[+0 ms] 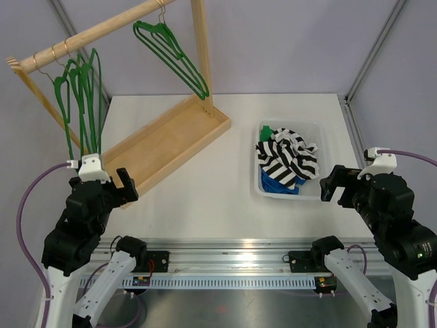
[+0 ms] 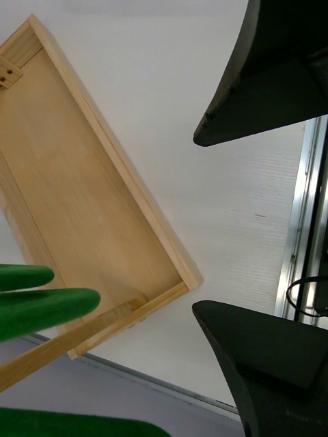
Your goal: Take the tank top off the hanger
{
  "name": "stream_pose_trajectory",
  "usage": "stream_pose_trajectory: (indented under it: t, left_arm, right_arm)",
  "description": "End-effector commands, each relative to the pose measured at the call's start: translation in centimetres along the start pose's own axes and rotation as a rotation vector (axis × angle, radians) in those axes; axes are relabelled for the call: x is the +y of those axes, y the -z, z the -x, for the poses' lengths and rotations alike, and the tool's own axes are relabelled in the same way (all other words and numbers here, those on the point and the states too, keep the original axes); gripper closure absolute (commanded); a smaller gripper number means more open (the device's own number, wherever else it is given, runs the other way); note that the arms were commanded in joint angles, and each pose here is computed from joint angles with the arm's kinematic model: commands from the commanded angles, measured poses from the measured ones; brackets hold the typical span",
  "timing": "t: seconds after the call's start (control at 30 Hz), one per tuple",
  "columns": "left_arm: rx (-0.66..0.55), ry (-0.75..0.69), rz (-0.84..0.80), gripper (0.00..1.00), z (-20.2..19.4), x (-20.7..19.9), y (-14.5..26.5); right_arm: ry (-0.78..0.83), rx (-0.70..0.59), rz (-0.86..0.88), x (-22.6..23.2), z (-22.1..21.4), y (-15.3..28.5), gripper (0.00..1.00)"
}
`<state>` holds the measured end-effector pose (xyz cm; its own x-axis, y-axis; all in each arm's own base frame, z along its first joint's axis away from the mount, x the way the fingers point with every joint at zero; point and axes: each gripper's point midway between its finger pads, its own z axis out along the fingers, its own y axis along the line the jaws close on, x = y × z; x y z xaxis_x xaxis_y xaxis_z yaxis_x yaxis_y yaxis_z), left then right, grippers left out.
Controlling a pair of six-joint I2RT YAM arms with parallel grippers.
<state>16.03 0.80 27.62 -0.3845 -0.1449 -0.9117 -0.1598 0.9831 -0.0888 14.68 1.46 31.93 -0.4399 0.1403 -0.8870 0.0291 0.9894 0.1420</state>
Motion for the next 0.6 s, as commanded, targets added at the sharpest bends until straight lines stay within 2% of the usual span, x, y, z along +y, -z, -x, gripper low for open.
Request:
stream_pose_trajectory:
  t: [0.0,0.57]
  left_arm:
    - [-0.057,0.012,0.003,0.01,1.1,0.0,-0.1]
    - [-0.058,0.014,-0.015,0.01,1.5,-0.7,-0.7]
  right_arm:
    - [0.015,-0.005,-0.021,-0.1,0.3,-1.0,0.00]
    - [0.024,0.043,-0.065,-0.2,0.0,-3.3,0.00]
